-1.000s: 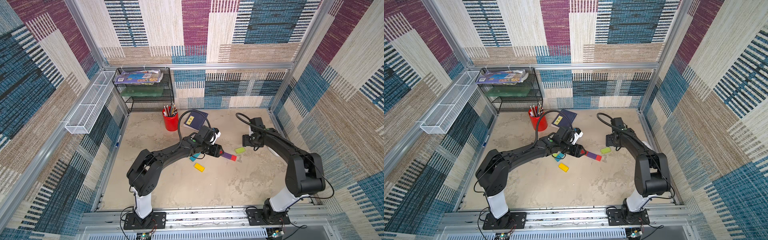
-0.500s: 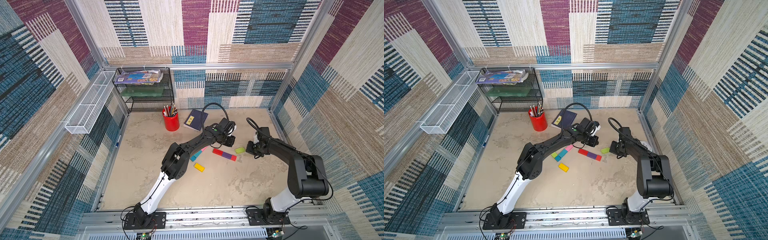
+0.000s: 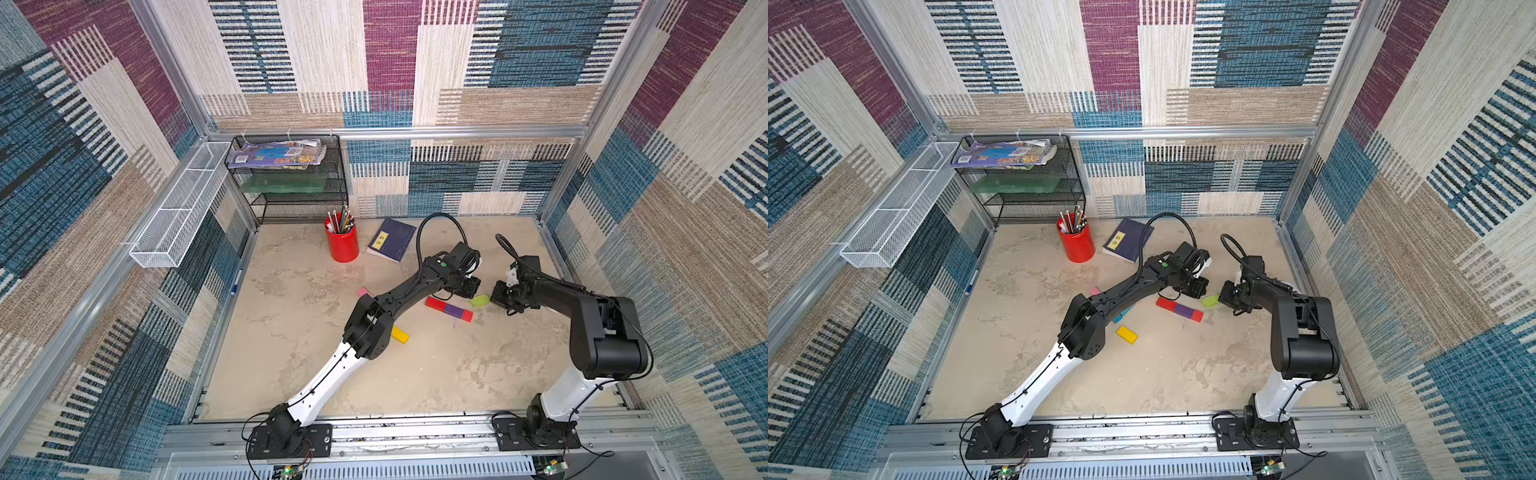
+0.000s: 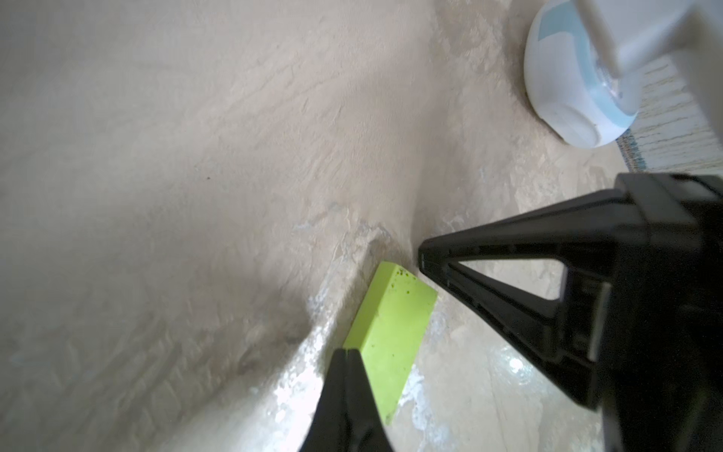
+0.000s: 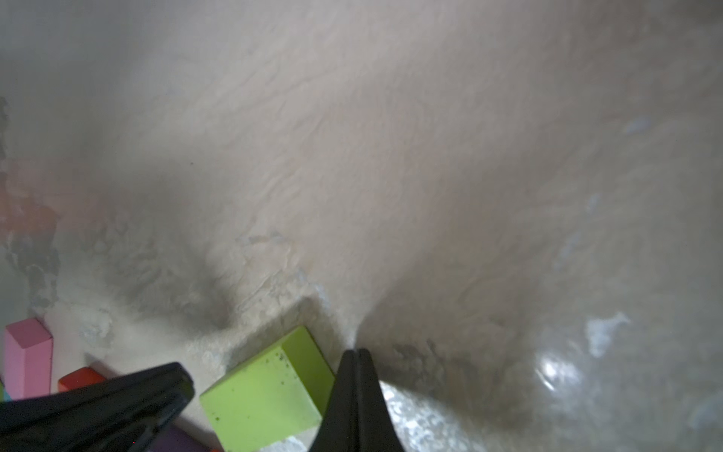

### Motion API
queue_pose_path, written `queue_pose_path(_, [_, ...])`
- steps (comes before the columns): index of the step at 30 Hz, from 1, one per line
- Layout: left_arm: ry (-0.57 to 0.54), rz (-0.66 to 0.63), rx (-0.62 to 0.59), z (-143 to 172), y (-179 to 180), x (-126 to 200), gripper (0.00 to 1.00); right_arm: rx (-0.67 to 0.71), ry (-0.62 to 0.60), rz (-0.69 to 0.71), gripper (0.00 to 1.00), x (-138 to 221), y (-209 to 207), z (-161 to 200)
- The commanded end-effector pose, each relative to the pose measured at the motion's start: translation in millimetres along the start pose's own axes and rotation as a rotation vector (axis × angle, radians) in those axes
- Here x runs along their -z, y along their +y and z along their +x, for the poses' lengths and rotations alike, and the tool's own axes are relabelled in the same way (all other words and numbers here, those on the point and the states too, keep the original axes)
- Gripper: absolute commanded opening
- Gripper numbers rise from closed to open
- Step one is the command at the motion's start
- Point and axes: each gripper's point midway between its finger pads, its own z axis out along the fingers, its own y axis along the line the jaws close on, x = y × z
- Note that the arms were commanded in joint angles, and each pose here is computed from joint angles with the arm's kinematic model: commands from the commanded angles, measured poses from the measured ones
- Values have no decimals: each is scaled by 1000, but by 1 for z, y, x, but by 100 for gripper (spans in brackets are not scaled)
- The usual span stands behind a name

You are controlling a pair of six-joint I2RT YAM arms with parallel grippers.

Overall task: Assemble the letter v with building blocks
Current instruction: Assemble the building block at the center of the board.

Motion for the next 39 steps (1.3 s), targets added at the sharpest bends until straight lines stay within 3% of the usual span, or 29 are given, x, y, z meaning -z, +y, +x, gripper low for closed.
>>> queue_pose_path(1, [32, 12, 7, 9, -1, -5, 3, 4, 66, 11, 0, -8, -5, 18])
queue_pose_path(13, [70, -26, 19, 23, 6, -4, 1, 13, 84, 15, 0, -14, -5, 25])
queue_pose_path(23, [28, -39, 33, 10, 11, 1, 1, -41, -66, 103, 0, 34, -23, 8])
queue_pose_path(31, [35, -20, 21, 10, 9, -4, 0, -34, 6, 23, 0, 22, -12, 34])
queue_pose_path(39, [58, -23, 12, 16, 11, -5, 0, -23, 51, -29, 0, 2, 0, 37])
